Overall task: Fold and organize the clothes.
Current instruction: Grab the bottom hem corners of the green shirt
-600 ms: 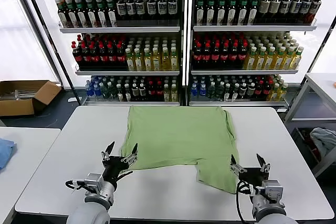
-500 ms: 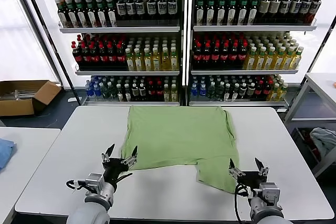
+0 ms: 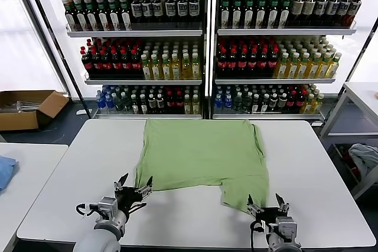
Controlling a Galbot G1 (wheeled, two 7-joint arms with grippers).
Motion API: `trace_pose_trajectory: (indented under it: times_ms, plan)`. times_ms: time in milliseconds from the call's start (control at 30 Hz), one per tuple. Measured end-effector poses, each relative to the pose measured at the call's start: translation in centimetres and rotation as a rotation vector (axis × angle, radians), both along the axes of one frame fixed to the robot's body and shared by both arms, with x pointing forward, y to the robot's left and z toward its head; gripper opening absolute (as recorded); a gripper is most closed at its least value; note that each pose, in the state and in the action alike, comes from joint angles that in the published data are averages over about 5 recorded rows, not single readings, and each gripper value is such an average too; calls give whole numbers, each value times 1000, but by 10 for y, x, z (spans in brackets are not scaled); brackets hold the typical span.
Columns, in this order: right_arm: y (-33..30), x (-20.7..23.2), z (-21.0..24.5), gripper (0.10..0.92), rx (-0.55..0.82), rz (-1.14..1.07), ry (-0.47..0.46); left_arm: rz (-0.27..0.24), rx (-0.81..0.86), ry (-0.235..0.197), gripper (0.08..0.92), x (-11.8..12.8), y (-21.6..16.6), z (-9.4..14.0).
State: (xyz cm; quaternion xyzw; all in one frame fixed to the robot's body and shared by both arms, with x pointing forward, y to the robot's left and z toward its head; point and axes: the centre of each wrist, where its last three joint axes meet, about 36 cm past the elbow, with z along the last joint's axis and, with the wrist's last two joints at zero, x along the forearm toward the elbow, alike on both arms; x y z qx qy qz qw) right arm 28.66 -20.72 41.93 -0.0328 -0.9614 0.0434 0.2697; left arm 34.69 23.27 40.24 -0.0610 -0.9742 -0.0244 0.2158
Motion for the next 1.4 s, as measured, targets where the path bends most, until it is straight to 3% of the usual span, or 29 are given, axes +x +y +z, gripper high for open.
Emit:
trace_pose_trajectory:
  times_ms: [433, 600, 1033, 1300, 1400]
  plan:
    - [2, -5, -11, 822, 27, -29, 40, -2, 10, 37, 823, 1, 3, -10]
    - [1, -6, -16, 762, 35, -40, 49, -4, 8, 56, 809, -1, 4, -15]
    - [0, -9, -24, 393, 61, -41, 62, -16, 1, 106, 459, -8, 1, -27]
    - [-3, -7, -25, 160, 78, -41, 56, -15, -7, 111, 233, -9, -3, -30]
    - [-5, -6, -23, 115, 82, -39, 45, -15, -12, 108, 149, -9, -4, -30]
